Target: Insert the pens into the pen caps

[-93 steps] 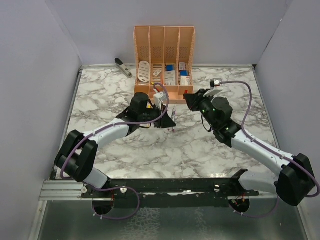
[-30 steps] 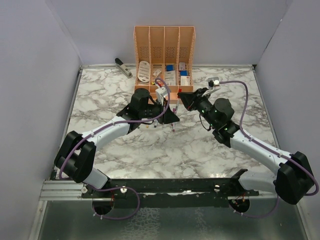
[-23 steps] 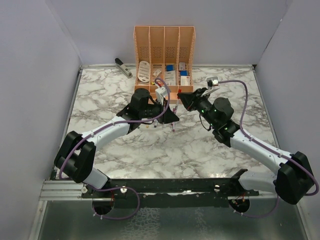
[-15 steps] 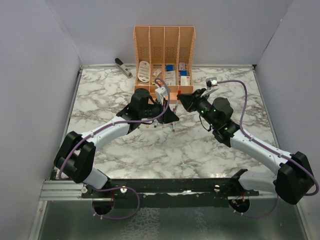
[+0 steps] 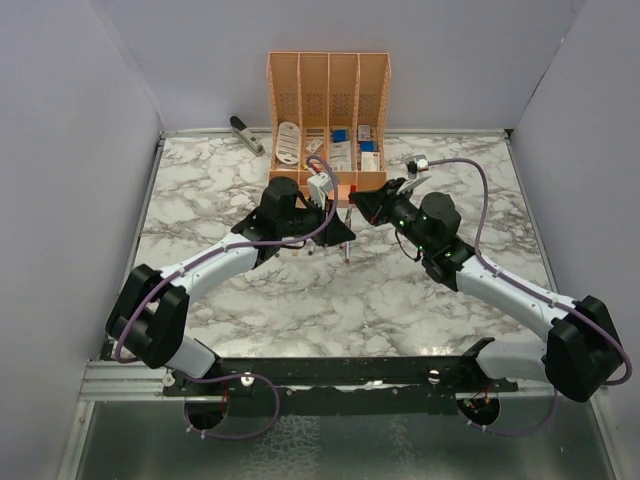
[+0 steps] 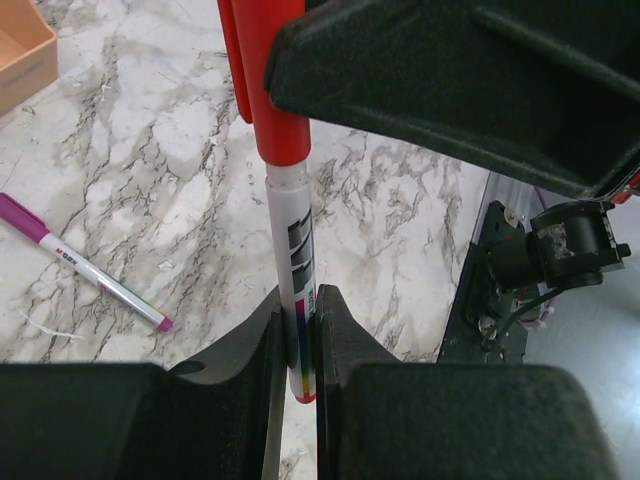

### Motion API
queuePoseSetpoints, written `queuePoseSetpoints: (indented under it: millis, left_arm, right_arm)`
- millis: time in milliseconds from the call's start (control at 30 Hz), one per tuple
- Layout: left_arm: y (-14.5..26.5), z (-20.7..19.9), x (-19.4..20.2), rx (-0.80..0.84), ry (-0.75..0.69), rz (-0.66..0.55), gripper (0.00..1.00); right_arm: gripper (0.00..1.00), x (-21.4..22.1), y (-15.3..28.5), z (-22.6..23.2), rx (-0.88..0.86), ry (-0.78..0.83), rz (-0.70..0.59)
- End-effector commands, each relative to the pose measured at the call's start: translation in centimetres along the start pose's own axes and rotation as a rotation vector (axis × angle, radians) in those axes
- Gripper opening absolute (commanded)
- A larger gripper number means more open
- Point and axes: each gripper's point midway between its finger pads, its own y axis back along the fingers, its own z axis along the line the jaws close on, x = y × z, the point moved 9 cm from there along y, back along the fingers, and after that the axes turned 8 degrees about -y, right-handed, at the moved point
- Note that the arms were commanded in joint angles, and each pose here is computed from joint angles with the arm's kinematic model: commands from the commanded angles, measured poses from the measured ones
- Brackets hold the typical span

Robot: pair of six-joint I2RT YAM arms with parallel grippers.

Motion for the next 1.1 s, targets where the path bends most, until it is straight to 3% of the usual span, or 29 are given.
queuePoseSetpoints:
  millis: [0, 367, 567, 767, 1067]
  left_arm:
    - [0.7, -1.1, -3.9, -0.027, -0.113, -0.148, 0.0]
    - [1.1, -0.6, -6.3, -0.091, -0.143, -0.229, 0.0]
    - [2.1, 0.2, -7.8, -0.189, -0.158, -0.291, 0.0]
    - [3.2, 1.2, -9.3, -0.264, -0.17, -0.344, 0.0]
    - [3.0, 2.1, -8.8, -0.239, -0.125, -0.342, 0.0]
  right_arm:
    - [0.01, 2.3, 0.0, 0.2, -0.072, -0.041, 0.161]
    - [0.01, 4.7, -0.2, -0.3, -0.102, -0.054, 0.357]
    - [0.01, 6.5, -0.6, -1.8, 0.002, -0.026, 0.494]
    - [0.01, 7.7, -0.1, -2.6, 0.049, -0.012, 0.56]
    - [0.01, 8.3, -0.2, -2.9, 0.078, -0.002, 0.583]
